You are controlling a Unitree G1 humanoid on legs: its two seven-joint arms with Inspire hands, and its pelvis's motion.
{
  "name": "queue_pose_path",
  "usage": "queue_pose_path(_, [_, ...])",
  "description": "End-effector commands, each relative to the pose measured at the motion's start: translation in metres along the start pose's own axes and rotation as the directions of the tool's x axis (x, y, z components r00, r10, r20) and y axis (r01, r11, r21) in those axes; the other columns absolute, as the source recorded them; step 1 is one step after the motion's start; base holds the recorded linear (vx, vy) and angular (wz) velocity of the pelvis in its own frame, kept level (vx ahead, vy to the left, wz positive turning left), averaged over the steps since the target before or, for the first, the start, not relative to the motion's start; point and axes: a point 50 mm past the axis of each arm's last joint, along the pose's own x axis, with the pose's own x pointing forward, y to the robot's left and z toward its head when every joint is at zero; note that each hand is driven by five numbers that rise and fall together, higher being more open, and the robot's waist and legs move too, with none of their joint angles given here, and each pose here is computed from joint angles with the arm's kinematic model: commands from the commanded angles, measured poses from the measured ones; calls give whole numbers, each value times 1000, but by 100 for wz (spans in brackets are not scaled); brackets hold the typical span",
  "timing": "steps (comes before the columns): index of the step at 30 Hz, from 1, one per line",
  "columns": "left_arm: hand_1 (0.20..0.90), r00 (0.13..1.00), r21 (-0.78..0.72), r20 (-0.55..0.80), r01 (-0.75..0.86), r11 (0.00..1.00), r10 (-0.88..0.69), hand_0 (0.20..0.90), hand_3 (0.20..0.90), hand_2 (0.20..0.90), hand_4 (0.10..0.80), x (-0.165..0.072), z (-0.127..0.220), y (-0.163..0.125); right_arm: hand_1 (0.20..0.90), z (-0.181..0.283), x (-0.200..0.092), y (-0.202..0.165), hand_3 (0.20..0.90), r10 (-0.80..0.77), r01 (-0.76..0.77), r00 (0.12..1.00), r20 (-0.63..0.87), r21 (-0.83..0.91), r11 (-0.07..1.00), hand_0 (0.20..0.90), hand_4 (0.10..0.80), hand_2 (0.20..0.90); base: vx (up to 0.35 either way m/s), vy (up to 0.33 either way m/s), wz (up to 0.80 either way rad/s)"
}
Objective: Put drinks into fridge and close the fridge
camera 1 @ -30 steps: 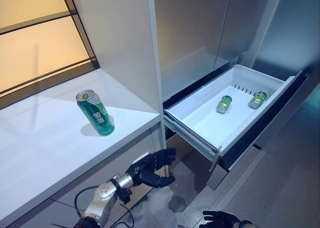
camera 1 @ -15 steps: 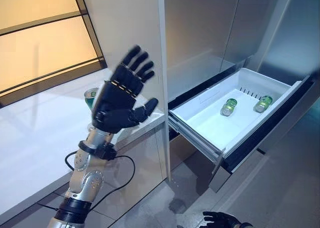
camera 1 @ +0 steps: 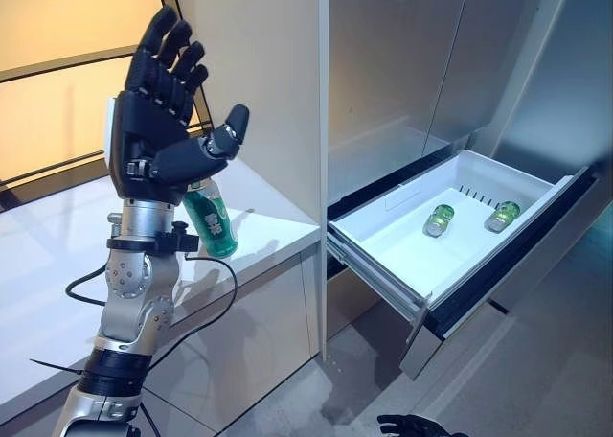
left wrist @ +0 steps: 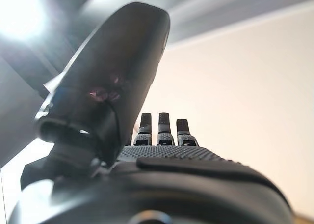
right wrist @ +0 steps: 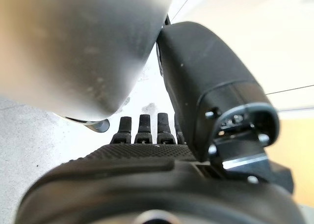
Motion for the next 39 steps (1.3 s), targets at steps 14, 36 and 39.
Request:
queue_pose_path(14, [900, 996, 117, -9, -82, 990, 84, 900, 900, 900, 800, 30, 18, 45, 900, -12, -2, 1, 900, 32, -38, 996, -87, -66, 997, 900, 800, 900, 0, 0, 0])
queue_pose_path(36, [900, 972, 181, -226, -23, 983, 65, 900, 900, 900, 800, 23, -13, 59, 900, -8, -5, -10, 900, 18, -23, 996, -83, -57, 998, 900, 800, 900, 0, 0, 0])
queue_pose_path(39, [900, 971, 187, -224, -40, 982, 82, 900, 900, 900, 800, 23, -13, 63, 900, -8, -5, -10, 900, 16, -21, 996, -85, -55, 998, 900, 800, 900, 0, 0, 0])
